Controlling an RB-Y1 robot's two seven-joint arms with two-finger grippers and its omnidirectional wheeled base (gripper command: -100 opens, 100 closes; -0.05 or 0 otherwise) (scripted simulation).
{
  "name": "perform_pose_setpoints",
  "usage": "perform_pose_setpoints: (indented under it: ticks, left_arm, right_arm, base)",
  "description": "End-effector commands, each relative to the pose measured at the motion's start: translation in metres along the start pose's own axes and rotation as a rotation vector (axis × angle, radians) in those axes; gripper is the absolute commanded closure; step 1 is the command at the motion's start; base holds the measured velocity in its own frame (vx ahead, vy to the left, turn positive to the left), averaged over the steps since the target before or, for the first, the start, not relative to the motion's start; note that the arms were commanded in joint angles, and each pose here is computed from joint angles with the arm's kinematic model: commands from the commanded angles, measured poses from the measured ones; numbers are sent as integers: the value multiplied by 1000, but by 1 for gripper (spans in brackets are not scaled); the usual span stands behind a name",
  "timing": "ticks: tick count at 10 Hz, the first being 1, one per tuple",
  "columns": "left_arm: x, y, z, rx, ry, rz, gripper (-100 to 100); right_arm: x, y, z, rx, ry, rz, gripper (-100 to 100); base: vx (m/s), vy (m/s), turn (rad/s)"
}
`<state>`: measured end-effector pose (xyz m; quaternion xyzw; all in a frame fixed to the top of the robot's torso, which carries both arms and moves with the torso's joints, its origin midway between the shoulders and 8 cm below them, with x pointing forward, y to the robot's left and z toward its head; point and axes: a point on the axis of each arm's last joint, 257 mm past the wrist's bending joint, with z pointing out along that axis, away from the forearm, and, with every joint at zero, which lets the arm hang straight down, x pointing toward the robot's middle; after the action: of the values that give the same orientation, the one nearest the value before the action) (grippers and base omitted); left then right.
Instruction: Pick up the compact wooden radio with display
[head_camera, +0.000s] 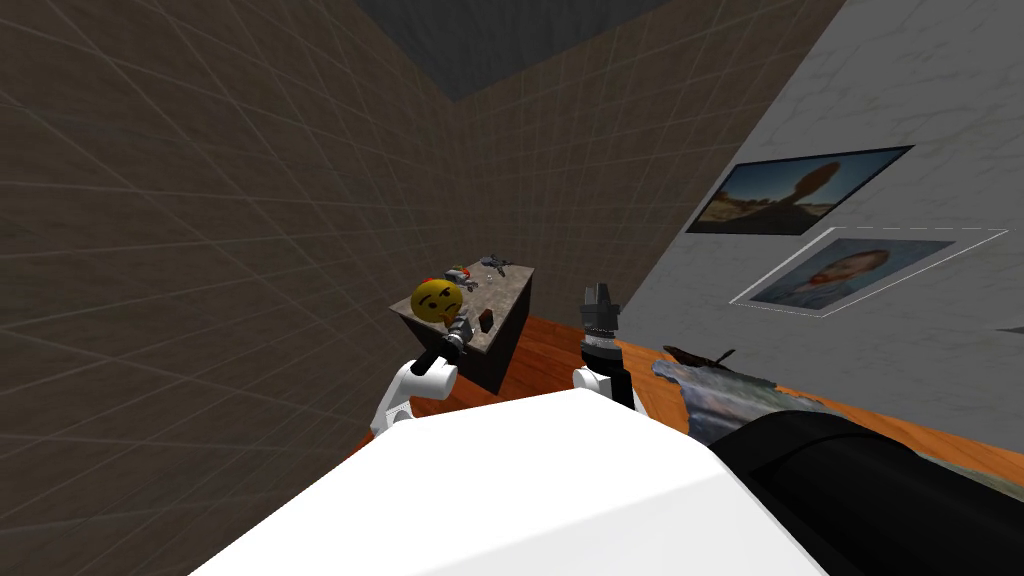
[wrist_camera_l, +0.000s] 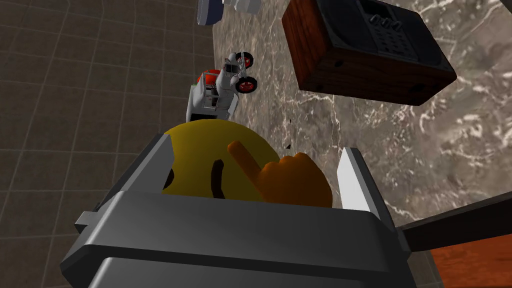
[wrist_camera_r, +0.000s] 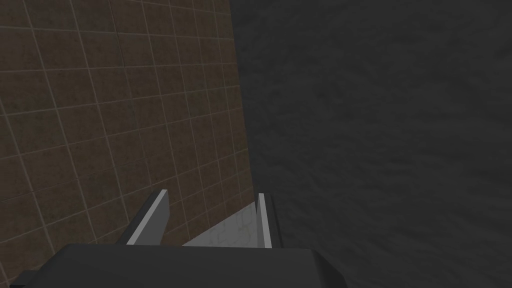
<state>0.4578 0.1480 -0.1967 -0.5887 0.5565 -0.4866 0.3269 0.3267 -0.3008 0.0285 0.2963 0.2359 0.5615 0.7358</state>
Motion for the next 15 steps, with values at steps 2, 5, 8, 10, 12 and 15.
perform_pose_setpoints:
  ticks: [2, 5, 8, 10, 12, 15]
  left_arm:
    - [4, 20, 8, -70, -3, 4, -100]
    - [9, 40, 15, -140, -1, 10, -100]
    - [10, 42, 17, -145, -1, 11, 0]
    - [7, 46, 25, -141, -3, 11, -100]
    - [8, 45, 23, -142, -2, 11, 100]
    - [5, 49, 23, -152, -10, 24, 100]
  right_arm:
    - [0, 0, 0, 0, 0, 0, 0]
    - [0, 0, 0, 0, 0, 0, 0]
    - [0, 0, 0, 0, 0, 0, 0]
    - [0, 0, 0, 0, 0, 0, 0]
    - [0, 0, 0, 0, 0, 0, 0]
    - [0, 0, 0, 0, 0, 0, 0]
  base:
    - [71, 62, 28]
    - [91, 65, 19]
    - [52, 30, 4]
    - [56, -12, -13]
    - [19, -4, 0]
    - [0, 0, 0]
